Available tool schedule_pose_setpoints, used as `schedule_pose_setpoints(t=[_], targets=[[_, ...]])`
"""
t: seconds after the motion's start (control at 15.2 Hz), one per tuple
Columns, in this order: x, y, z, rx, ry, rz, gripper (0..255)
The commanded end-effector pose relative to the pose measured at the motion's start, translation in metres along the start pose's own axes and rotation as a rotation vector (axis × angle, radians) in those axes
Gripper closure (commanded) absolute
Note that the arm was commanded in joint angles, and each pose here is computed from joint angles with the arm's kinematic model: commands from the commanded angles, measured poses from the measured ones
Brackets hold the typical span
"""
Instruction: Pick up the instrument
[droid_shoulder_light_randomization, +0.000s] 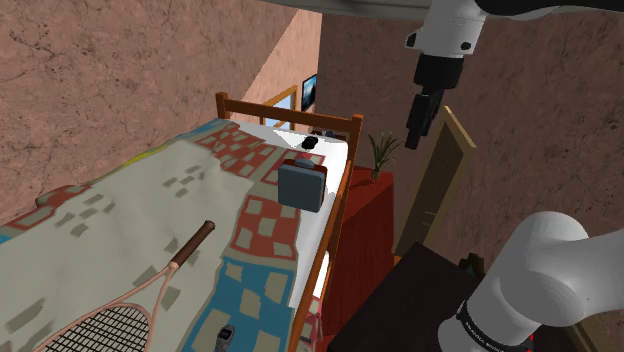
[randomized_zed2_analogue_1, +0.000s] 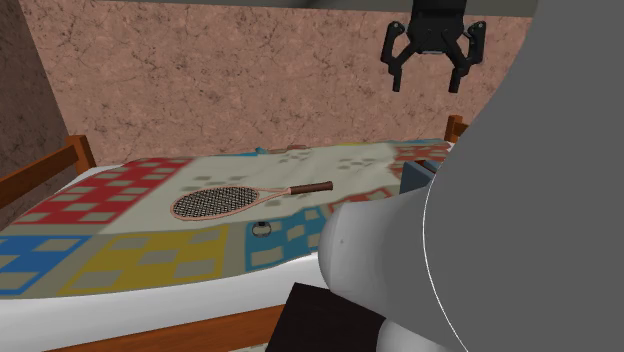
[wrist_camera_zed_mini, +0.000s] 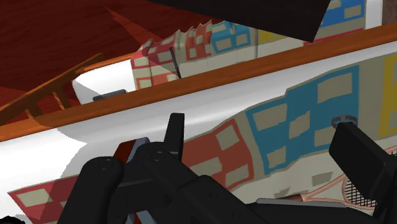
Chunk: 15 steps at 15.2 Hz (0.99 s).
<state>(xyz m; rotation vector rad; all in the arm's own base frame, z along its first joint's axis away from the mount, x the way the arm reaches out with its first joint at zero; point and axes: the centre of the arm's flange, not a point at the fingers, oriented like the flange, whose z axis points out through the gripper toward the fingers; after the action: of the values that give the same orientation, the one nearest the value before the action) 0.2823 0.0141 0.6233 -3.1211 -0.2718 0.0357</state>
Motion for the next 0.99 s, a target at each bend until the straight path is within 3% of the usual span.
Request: schedule_pose_setpoints(t=[0.0, 0.92], targets=[[0.0, 0.0, 0.0, 0.0, 0.0, 0.0, 0], [0.068, -0.106, 0.132, 0.023, 0.006, -0.008, 0]])
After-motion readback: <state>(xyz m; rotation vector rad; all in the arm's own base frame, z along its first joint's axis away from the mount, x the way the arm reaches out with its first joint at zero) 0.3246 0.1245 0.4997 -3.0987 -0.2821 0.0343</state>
